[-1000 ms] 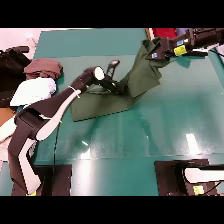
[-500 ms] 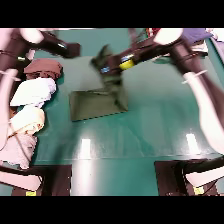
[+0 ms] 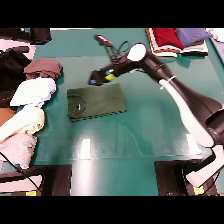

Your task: Fold the shirts.

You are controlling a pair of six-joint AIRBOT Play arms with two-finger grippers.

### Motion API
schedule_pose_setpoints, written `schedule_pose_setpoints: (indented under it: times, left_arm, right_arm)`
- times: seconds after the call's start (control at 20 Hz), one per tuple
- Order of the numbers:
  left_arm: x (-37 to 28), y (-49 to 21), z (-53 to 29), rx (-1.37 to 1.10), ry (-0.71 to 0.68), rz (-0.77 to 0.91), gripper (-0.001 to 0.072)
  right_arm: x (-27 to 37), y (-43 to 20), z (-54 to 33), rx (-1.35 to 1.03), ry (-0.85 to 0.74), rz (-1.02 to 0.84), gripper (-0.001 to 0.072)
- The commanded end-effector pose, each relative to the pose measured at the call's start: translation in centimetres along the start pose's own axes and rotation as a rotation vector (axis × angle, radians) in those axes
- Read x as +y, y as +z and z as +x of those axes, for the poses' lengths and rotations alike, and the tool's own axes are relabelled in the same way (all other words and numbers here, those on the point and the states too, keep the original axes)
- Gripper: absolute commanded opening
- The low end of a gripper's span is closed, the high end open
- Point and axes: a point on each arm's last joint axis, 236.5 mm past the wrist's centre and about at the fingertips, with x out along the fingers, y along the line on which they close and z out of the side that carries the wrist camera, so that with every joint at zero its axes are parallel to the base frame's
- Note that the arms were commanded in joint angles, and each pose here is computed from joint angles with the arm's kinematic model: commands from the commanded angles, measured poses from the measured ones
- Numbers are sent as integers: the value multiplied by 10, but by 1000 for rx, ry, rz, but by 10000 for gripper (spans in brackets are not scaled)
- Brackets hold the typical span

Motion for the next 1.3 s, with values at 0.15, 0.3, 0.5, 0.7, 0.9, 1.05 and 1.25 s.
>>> schedule_pose_setpoints:
  times: [0.15, 0.3, 0.5, 0.7, 0.9, 1.05, 1.25]
  left_arm:
    - [-60, -10, 18, 20, -96, 92, 26]
    - [-82, -10, 26, 4, -129, 122, 26]
    - [-88, -14, 34, 18, -139, 125, 26]
    - [-88, -15, 34, 21, -140, 125, 26]
    - [-88, -26, 34, 65, -141, 128, 26]
    - [-88, -34, 33, 103, -146, 124, 25]
    - [-101, -39, 31, 116, -183, 124, 25]
  right_arm:
    - [-165, -96, -51, 114, -166, 449, 652]
    - [-174, -119, -20, 143, -55, 594, 650]
    - [-143, -101, 40, 135, 75, 593, 587]
    - [-95, -75, 100, 147, 153, 495, 401]
    - [-64, -53, 121, 140, 179, 376, 20]
    - [-78, -20, 80, 71, 129, 300, 20]
    - [-165, -19, -34, 16, -151, 283, 20]
